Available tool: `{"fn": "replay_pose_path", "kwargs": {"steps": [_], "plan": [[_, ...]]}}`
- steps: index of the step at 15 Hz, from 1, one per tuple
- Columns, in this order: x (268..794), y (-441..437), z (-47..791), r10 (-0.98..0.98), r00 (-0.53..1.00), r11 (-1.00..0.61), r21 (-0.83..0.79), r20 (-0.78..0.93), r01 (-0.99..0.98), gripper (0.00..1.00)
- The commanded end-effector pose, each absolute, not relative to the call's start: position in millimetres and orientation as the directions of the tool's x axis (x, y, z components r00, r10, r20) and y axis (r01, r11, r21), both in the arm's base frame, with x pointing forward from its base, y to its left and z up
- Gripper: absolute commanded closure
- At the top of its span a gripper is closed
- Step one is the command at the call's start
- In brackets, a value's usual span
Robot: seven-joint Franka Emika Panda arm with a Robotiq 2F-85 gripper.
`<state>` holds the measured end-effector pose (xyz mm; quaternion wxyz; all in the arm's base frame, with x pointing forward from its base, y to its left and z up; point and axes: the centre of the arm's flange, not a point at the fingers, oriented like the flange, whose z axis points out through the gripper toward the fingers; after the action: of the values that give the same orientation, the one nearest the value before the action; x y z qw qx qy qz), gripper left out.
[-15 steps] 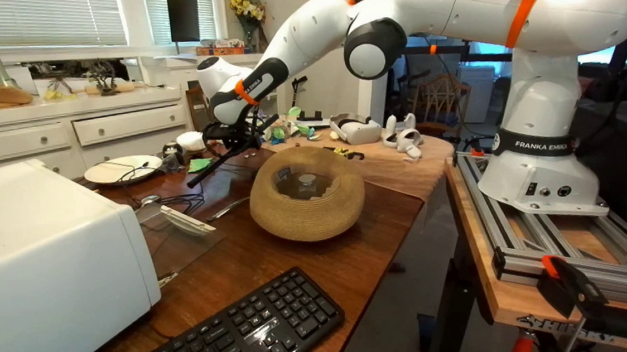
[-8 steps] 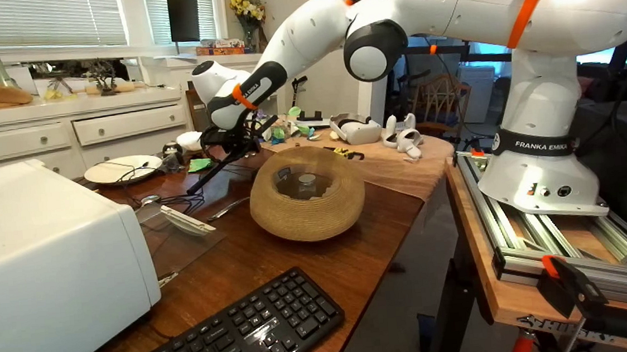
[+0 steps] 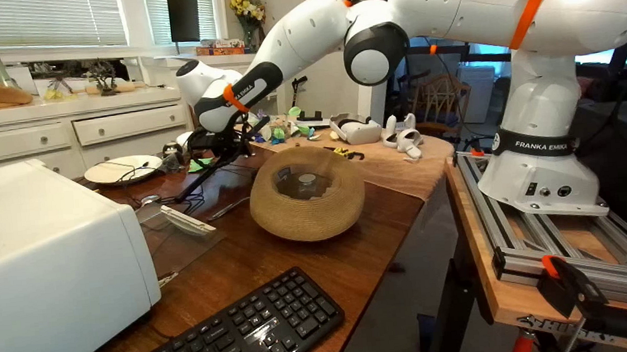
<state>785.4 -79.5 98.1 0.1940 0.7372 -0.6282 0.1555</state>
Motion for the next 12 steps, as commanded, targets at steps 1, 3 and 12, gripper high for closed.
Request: {"fn": "replay_pose_path", "kwargs": {"steps": [1, 3, 12], "plan": [[822.3, -66.7, 85.4, -0.853, 0.141, -0.103, 0.103, 0.502, -0.989, 1.00], [826.4, -61.5, 80.8, -0.848, 0.128, -0.084, 0.107, 0.515, -0.991, 1.00], [844.2, -25.6, 73.9, -0.854, 0.098, -0.073, 0.067, 0.512, -0.995, 1.00]]}}
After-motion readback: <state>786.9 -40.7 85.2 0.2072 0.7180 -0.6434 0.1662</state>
